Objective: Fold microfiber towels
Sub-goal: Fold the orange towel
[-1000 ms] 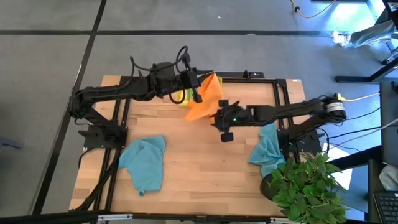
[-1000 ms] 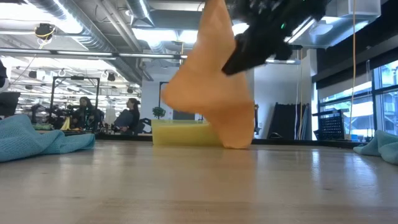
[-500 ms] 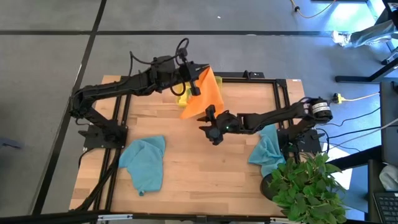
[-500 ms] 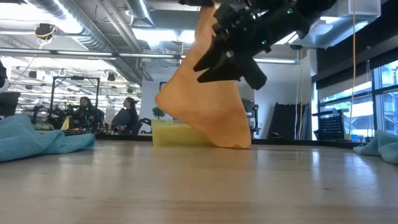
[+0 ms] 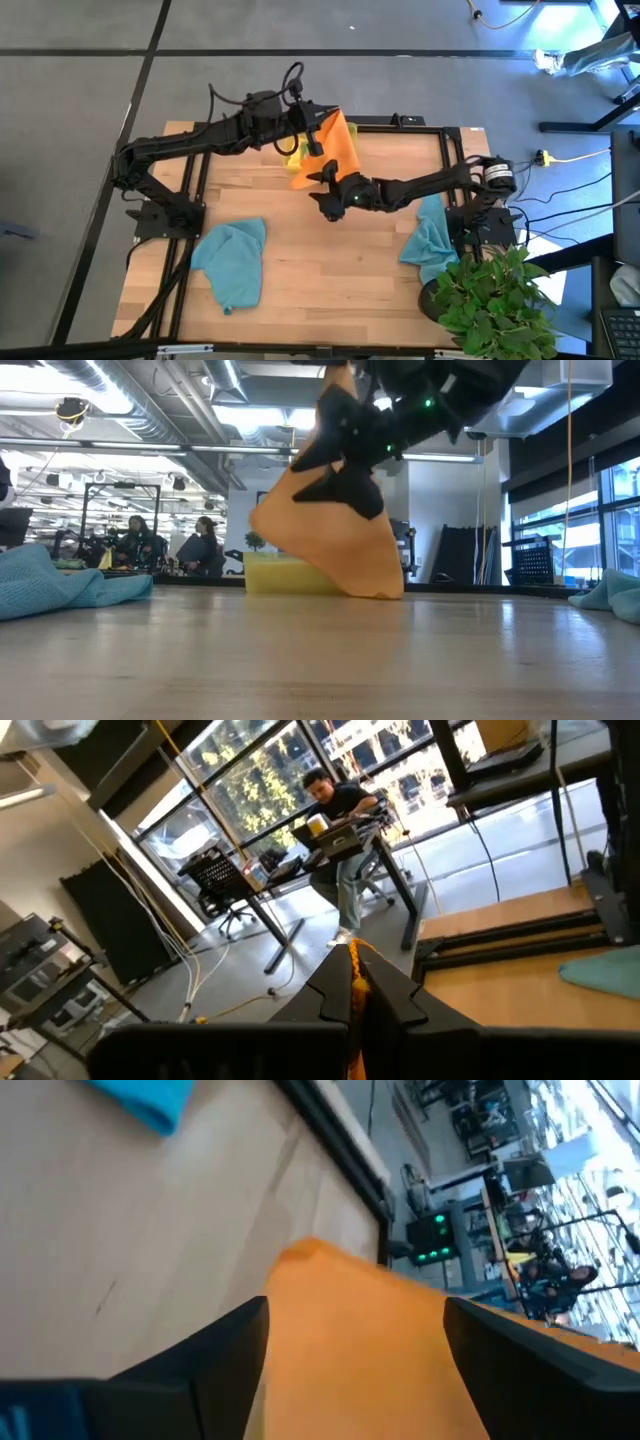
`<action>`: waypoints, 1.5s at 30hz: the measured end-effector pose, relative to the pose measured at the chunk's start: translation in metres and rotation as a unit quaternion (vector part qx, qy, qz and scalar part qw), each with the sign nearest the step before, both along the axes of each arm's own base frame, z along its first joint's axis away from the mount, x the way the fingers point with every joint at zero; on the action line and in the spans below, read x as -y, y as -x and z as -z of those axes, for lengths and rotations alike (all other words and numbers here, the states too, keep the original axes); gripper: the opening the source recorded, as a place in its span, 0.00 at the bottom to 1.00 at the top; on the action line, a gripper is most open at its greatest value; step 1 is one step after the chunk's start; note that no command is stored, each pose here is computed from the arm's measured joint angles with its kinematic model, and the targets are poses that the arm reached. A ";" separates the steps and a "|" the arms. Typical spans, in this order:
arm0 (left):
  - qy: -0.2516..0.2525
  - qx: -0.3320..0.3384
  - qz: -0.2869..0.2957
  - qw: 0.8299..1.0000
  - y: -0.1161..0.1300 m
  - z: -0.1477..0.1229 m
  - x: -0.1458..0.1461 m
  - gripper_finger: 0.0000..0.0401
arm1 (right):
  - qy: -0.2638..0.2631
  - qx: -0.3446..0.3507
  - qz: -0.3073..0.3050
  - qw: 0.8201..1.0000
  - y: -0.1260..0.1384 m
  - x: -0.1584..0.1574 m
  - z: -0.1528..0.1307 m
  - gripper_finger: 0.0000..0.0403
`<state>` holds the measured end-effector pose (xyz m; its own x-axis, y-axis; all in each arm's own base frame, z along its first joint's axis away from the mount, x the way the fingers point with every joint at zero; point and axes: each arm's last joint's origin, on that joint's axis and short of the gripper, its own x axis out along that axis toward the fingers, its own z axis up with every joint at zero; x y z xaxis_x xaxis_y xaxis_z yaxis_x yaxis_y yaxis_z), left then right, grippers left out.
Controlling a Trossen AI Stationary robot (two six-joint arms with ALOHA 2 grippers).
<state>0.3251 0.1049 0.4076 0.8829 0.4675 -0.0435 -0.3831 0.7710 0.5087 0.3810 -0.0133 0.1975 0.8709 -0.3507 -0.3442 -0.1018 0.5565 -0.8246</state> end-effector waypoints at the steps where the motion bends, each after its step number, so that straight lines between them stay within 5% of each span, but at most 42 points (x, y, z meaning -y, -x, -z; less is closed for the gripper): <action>1: -0.002 0.006 0.000 1.000 0.000 -0.001 0.000 0.00 | 0.007 -0.009 -0.003 1.000 -0.001 0.000 0.004 0.74; 14: -0.010 0.040 -0.004 0.999 0.000 -0.008 -0.001 0.00 | 0.181 -0.022 0.016 0.983 -0.023 -0.008 0.054 0.74; 36: -0.003 0.056 0.015 0.998 -0.003 -0.010 0.012 0.00 | 0.256 -0.025 0.150 0.955 -0.021 0.038 0.047 0.74; 40: -0.005 0.055 0.019 0.998 -0.004 -0.010 0.014 0.00 | 0.260 -0.037 0.191 0.946 -0.018 0.046 0.047 0.65; 45: -0.004 0.050 0.015 0.999 -0.003 -0.009 0.011 0.00 | 0.255 -0.032 0.193 0.947 -0.019 0.041 0.047 0.37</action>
